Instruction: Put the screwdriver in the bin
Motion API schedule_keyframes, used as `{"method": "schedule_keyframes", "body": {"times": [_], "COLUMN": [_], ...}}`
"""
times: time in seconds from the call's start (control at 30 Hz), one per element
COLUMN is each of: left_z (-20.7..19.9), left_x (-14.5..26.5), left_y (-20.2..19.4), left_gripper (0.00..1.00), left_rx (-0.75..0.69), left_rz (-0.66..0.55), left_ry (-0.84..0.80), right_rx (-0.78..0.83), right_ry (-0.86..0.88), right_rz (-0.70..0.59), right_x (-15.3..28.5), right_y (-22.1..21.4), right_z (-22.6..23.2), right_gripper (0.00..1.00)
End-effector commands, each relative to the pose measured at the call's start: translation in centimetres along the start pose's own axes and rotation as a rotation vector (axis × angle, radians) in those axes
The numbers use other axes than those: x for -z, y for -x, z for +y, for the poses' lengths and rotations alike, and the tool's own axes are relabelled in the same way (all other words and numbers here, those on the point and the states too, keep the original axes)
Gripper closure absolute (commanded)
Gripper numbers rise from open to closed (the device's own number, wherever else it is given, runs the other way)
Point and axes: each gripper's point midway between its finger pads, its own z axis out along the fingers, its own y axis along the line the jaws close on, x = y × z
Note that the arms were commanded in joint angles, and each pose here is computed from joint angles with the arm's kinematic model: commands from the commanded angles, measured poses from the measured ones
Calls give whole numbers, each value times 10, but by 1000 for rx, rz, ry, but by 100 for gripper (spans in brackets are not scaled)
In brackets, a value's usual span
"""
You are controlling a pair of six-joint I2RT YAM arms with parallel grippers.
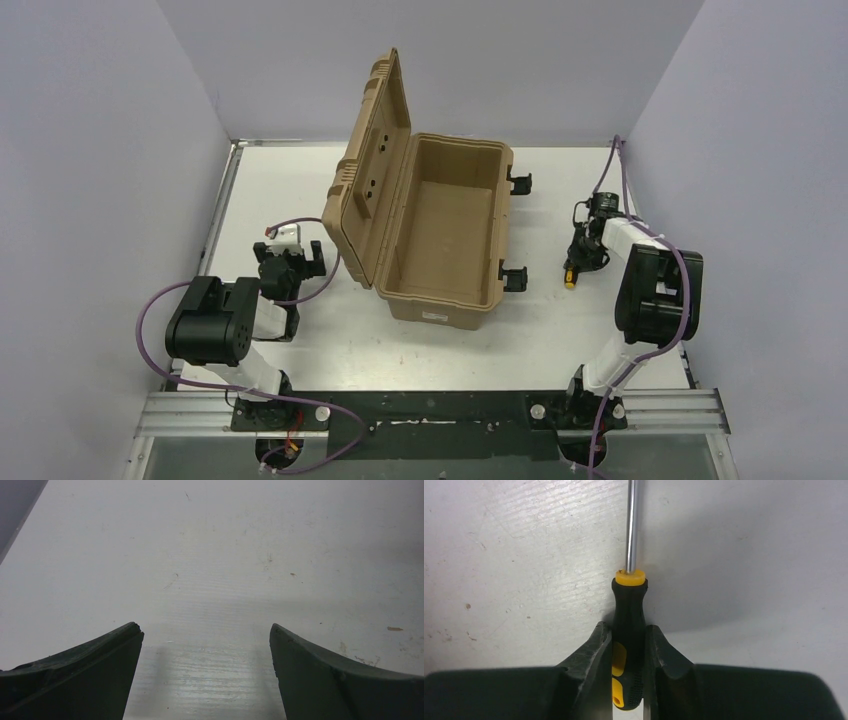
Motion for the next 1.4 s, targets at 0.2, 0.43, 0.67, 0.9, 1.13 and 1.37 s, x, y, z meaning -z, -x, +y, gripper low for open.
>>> {"method": "schedule_keyframes", "body": {"times": [0.2, 0.43, 0.67, 0.9, 1.13, 1.37], "left_z": [-1, -1, -1, -1, -1, -1], "left_x": [-6, -6, -5, -6, -5, -6], "left_y": [22, 22, 23, 22, 23, 22], "left_gripper": [3, 3, 3, 3, 3, 3], "left_rx": [12, 13, 12, 13, 13, 12], "left_rz": [-75, -75, -75, -75, -76, -73], "left_ry": [2, 2, 1, 1, 1, 1], "right_rx": [71, 31, 21, 133, 213, 294], "right_ry": [-31, 103, 380, 581, 530, 373], "right_rz": [-127, -262, -421, -422, -316, -195], "right_x": [83, 183, 275, 293, 211, 102], "right_y": [51, 82, 90, 52, 23, -12], "right_z": [11, 58, 185, 315, 344, 333], "right_gripper": [100, 100, 100, 100, 100, 100]}}
